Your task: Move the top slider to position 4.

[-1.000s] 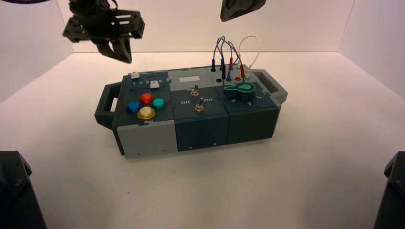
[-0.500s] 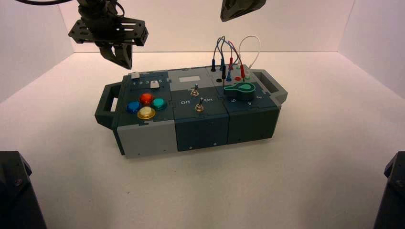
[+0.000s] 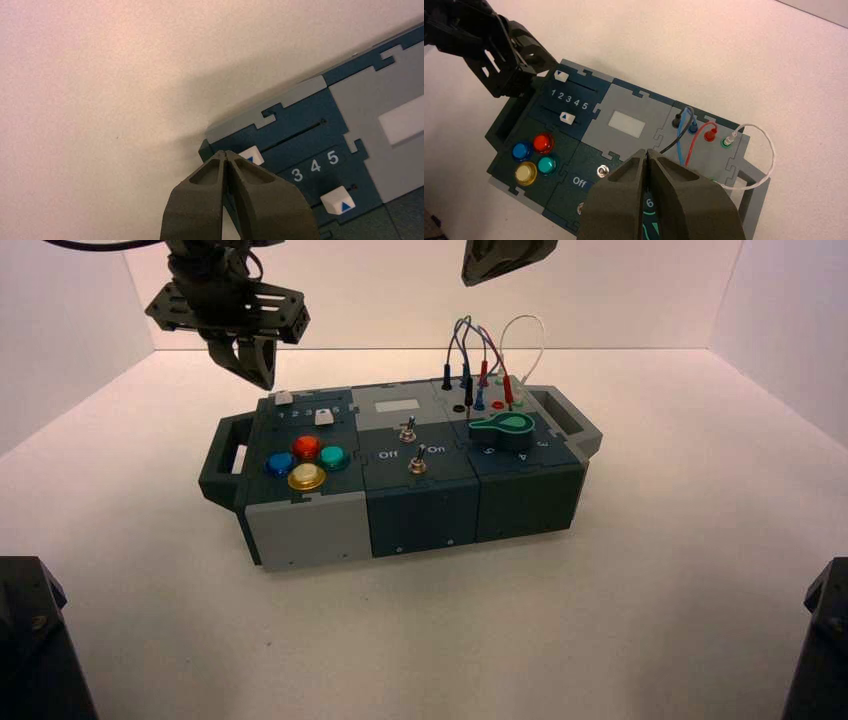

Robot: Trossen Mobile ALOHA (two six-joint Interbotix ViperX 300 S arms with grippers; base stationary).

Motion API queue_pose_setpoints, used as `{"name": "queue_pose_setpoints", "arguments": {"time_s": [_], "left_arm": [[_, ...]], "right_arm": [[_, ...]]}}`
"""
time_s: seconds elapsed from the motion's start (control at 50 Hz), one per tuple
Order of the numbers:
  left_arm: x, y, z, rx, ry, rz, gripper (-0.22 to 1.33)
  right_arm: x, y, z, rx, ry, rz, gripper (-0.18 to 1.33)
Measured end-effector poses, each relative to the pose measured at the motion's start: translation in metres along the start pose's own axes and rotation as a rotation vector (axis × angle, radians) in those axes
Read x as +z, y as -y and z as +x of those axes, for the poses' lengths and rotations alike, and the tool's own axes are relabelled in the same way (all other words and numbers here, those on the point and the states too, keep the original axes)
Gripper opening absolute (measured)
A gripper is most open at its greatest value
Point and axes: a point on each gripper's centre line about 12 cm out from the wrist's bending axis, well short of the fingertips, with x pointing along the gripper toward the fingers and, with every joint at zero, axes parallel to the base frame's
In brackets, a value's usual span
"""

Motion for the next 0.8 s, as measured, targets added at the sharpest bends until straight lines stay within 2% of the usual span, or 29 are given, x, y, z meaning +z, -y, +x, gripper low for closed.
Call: {"name": "queue_pose_setpoints", "arguments": {"time_s": [0.48,0.8], "left_arm": [[0.008,0.001,0.006,0.002,-0.006,0.020,-0.16],[0.004,0.000,0.012,0.008,-0.047,0.030,-0.16]], "right_arm": [[0.000,0.000,0.000,0.000,0.001,-0.002,-0.14],[0.000,0.000,0.000,0.000,0.001,0.000,-0.14]]}}
